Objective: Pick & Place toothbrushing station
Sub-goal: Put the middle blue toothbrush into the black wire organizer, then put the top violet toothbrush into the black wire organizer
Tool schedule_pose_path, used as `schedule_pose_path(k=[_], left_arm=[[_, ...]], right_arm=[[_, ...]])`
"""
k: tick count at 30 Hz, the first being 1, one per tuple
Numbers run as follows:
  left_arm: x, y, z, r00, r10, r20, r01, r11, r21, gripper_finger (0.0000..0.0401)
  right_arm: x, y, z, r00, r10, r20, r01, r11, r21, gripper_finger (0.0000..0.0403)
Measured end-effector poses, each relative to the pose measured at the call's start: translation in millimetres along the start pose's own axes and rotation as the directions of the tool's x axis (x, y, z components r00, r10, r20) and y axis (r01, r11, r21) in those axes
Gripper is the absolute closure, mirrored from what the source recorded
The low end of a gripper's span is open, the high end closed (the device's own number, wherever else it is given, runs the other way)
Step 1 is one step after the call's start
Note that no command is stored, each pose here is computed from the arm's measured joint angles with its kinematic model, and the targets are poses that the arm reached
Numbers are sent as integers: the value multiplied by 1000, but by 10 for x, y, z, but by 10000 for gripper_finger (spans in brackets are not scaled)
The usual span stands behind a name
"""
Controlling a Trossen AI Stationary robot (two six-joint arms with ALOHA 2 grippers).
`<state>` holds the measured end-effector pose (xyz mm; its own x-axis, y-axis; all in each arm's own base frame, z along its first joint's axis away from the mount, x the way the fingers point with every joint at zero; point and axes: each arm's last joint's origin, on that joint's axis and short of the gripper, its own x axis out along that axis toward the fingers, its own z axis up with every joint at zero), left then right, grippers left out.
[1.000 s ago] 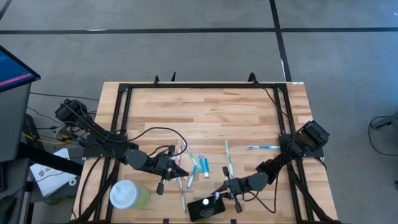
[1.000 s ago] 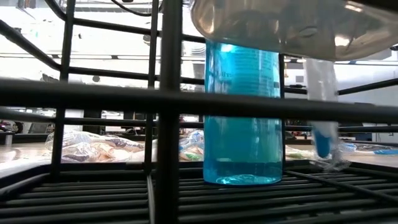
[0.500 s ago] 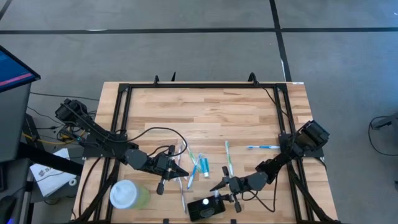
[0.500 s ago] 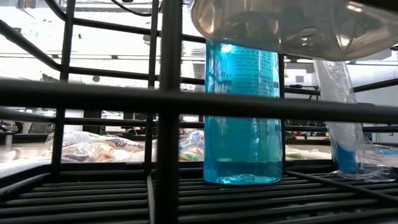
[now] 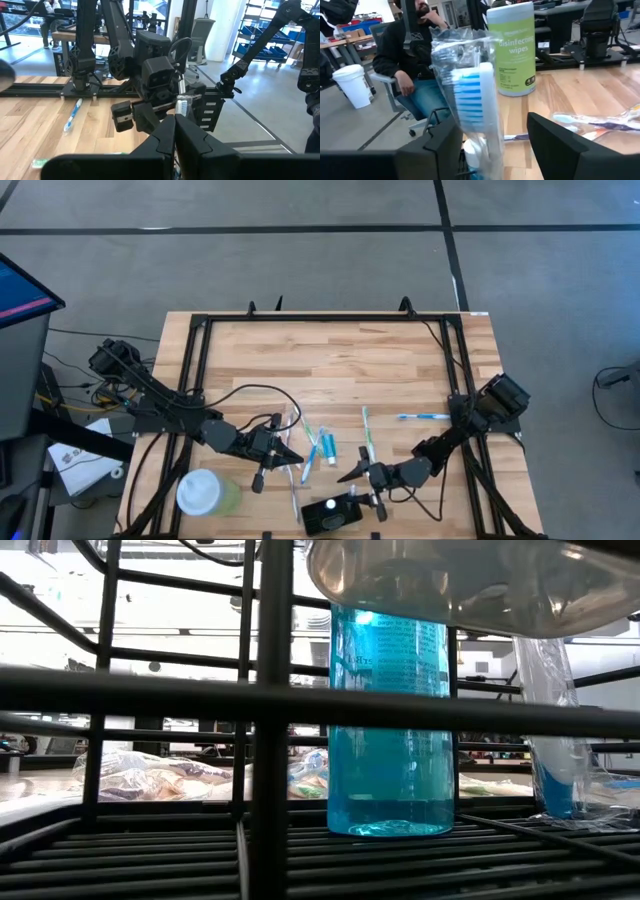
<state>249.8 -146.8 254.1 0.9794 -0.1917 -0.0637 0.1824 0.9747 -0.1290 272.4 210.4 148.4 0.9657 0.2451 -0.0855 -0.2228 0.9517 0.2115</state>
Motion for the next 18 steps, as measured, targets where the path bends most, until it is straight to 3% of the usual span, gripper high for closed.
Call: schedule_pose_path(k=[6,18], left_arm=[[0,0,0,1000,0,0,0,1000,0,397],[0,1,-7,1000,1,-7,-1,1000,3,397]], right_arm=[[-24,-1,-3,998,-8,-57,13,997,76,185],[-363,-20,357,959,-74,-274,77,997,0,183]])
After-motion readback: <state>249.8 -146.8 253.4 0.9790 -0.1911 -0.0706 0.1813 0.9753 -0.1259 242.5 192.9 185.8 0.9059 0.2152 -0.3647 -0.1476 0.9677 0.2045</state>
